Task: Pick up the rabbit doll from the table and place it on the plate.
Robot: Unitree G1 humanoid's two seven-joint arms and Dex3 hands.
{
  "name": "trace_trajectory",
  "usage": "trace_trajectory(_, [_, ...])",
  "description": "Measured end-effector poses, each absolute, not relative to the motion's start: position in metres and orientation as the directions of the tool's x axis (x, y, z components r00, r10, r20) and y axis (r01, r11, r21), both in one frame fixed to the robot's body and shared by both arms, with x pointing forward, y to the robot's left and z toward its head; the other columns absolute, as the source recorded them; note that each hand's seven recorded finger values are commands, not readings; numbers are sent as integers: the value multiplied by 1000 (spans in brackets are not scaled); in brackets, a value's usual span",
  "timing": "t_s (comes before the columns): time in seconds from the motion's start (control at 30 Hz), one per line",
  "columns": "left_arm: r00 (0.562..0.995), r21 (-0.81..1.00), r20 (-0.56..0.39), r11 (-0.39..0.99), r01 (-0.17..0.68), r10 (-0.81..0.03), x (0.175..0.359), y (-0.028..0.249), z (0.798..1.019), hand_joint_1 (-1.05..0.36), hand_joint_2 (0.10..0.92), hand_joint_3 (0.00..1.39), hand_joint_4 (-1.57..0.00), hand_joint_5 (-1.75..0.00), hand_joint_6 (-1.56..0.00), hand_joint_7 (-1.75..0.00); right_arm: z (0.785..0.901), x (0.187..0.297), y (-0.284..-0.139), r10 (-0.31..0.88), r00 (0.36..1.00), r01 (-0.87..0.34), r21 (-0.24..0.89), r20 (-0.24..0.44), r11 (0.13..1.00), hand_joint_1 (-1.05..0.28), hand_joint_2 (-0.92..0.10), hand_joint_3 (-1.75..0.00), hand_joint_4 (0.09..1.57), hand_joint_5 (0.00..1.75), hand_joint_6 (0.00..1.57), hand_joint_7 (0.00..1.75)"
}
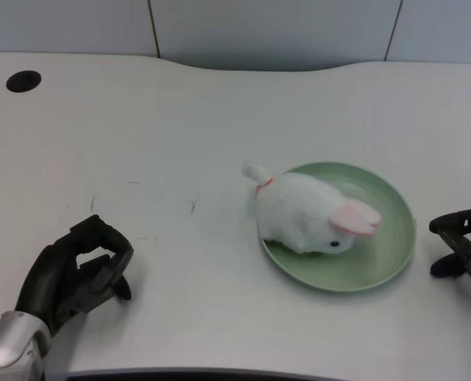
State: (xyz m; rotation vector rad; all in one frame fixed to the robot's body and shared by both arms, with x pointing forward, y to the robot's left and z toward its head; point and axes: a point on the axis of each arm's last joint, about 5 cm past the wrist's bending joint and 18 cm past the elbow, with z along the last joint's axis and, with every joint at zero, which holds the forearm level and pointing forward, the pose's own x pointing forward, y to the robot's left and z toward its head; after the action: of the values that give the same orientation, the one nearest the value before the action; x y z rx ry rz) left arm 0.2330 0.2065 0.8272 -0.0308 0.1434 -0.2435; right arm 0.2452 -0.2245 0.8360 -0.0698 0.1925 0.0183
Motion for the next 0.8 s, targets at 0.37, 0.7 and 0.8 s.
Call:
trace_trajectory(0.37, [959,-49,-140,969,242,-247,234,206,827,-484,921,475,-686,-1746,-394,-1746,837,247,-224,17,981,-34,-84,-192,996,-781,-921,-71,970,922,902,790])
trace_trajectory(0.7, [959,-61,-143,969,239,-246,235,208,828,-482,921,473,-679,-1746,-388,-1746,836,246,-224,18,982,-37,-95,-187,995,-787,-921,-67,984,927,916,792])
trace_trajectory(0.8, [959,-60,-141,969,239,-245,235,208,828,-478,921,482,-682,-1746,-387,-1746,837,246,-224,19,982,-38,-95,-189,995,-786,-918,-64,982,922,916,791])
